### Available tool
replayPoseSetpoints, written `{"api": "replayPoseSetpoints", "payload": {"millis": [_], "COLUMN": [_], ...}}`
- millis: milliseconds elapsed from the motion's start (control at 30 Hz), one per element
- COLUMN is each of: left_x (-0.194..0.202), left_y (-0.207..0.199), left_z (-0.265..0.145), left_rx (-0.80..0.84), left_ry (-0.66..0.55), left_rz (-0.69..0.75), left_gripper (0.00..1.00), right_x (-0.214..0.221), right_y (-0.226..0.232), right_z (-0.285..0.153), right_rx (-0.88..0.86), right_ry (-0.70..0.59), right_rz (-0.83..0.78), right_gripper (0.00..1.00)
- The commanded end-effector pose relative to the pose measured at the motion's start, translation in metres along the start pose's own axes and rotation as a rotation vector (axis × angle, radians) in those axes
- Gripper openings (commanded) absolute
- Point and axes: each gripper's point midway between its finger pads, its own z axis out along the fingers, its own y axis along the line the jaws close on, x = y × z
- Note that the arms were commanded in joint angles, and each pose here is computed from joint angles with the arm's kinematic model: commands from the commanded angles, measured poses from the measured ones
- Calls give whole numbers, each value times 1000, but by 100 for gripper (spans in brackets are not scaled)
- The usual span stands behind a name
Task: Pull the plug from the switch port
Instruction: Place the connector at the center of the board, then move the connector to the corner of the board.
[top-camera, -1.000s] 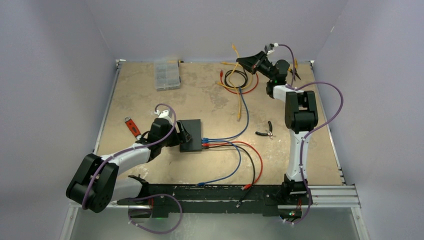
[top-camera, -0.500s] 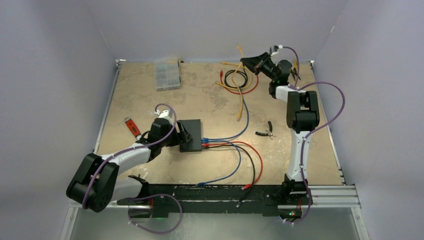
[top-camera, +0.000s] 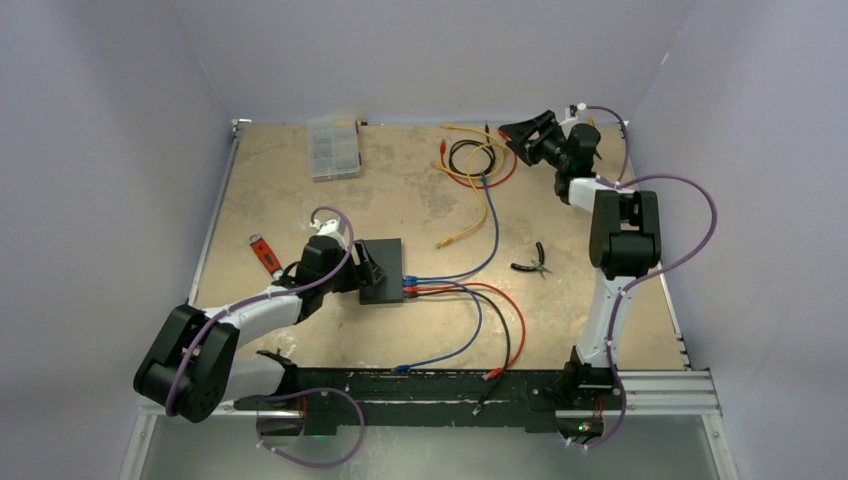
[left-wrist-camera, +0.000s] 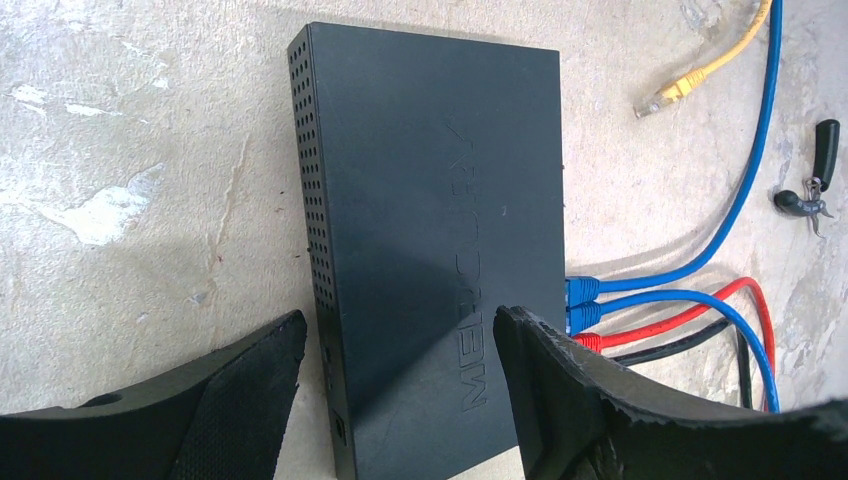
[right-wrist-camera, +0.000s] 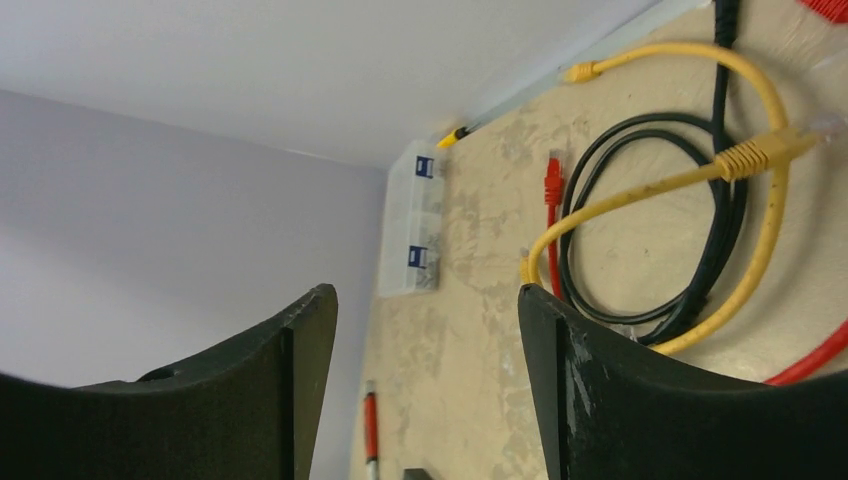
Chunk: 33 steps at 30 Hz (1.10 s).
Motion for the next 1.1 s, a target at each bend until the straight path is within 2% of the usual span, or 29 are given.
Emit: {"api": "replayPoseSetpoints", "payload": {"millis": [0, 133, 433, 700, 867, 1067], "left_x": [44, 44, 44, 30, 22, 19], "left_y": [32, 32, 32, 25, 17, 14], "left_z": [-5, -5, -4, -14, -18, -23], "left_rx": [-102, -102, -103, -81, -54, -44], "left_ry": [155, 155, 150, 81, 52, 47], "left_rz": [11, 11, 12, 7, 11, 18], "left_gripper": [71, 71, 71, 70, 71, 71], "right_x": [0, 29, 147, 230, 258, 253], "right_y": [9, -11, -21, -35, -50, -60], "right_z": [-18, -39, -74, -114, -109, -74], "right_rx": [66, 152, 298, 366, 390, 424], "right_ry": [-19, 57, 273, 425, 485, 461], "right_rz": [-211, -278, -440, -513, -529, -579], "right_gripper": [70, 70, 71, 56, 55, 55]}}
